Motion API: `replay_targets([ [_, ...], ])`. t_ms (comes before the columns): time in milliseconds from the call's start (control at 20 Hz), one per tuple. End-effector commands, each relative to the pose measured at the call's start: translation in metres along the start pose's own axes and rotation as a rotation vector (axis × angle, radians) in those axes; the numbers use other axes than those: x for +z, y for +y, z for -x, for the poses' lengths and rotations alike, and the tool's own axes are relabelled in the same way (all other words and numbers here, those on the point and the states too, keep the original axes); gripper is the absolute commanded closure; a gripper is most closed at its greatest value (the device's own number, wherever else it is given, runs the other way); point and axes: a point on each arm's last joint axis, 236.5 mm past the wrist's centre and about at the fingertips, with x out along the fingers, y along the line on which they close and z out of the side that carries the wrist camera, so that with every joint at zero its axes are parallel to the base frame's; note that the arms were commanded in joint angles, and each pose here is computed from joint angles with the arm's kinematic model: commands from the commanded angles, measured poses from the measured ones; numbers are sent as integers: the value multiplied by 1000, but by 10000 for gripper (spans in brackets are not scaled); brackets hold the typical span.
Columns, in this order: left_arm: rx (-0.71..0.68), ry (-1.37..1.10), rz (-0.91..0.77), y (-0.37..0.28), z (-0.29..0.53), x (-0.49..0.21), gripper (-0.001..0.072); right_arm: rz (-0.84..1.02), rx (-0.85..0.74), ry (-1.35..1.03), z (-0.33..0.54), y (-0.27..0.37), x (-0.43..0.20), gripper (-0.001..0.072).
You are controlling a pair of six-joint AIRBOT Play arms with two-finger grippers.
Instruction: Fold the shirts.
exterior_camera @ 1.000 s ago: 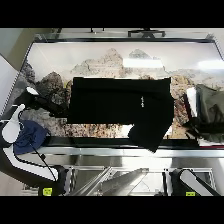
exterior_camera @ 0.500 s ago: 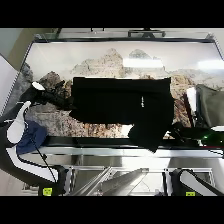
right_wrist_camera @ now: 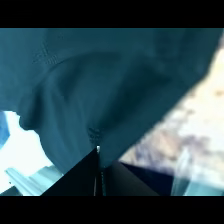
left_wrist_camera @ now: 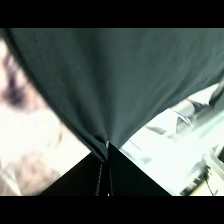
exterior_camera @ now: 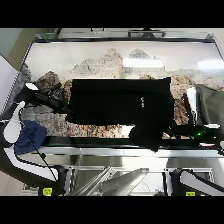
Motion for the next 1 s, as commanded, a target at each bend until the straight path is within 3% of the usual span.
replay_targets([
  [0, 26, 107, 112, 18, 13, -32, 694, -32, -41, 11, 26, 1, -12, 692],
  [150, 57, 100, 91, 11, 23, -38, 694, 18, -39, -61, 52, 25, -15, 692],
  [300, 84, 48, 57, 0, 39, -40, 692, 19, -140, -111, 73, 21, -26, 692],
  [600, 117, 152, 88, 6, 23, -101, 691, 78, -175, -70, 85, 33, -58, 692],
  [750, 114, 143, 58, 3, 20, -109, 691, 187, -19, -142, 87, 78, -47, 692],
  [850, 148, 45, 16, 0, 36, -83, 691, 297, 149, -286, 102, 128, -16, 691],
  [950, 188, -46, -27, -4, 57, -58, 690, 318, 219, -388, 119, 153, 17, 691],
])
